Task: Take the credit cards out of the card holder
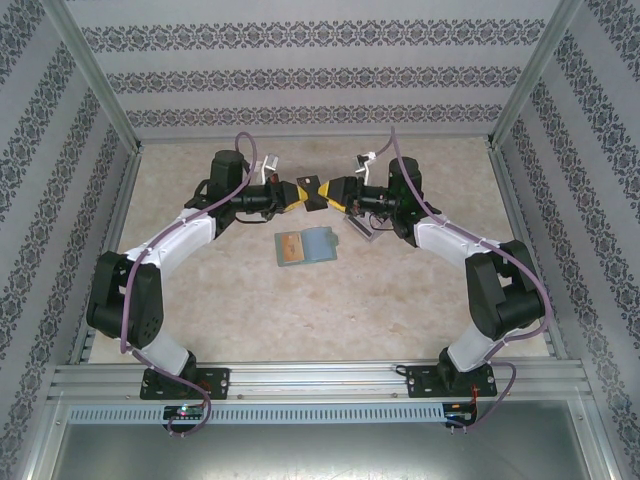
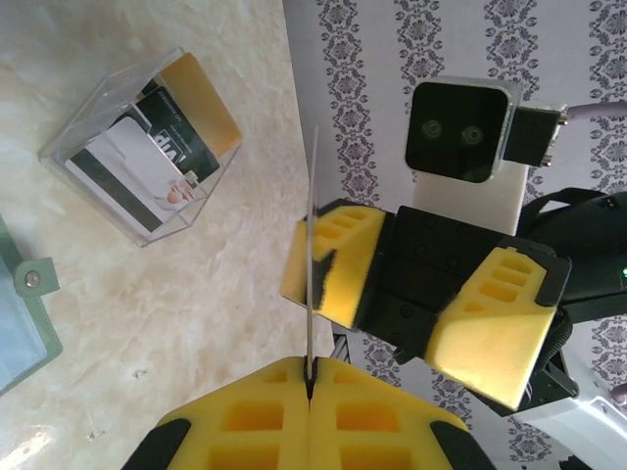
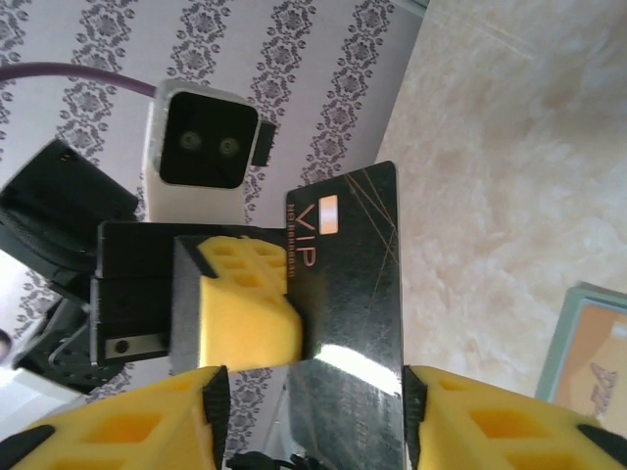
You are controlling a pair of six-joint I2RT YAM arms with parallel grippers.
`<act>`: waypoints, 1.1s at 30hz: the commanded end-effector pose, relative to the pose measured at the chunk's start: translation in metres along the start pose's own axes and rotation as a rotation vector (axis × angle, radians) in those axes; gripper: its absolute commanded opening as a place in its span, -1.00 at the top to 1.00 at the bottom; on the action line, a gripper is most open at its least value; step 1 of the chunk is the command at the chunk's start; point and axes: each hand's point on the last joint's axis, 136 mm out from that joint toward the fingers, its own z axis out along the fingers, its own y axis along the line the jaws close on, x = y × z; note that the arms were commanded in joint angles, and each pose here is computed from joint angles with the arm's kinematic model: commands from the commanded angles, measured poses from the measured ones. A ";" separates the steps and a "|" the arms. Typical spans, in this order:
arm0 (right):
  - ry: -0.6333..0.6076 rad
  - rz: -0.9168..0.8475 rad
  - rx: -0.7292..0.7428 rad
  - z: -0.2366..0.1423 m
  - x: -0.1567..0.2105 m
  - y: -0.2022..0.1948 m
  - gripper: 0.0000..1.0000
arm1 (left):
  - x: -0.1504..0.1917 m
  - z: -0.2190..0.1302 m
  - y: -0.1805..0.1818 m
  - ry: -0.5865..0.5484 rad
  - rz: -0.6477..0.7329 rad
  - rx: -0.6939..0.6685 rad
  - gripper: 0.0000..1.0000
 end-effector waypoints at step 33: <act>0.031 -0.033 -0.073 0.008 -0.002 0.010 1.00 | -0.006 -0.011 -0.006 -0.029 -0.001 0.001 0.46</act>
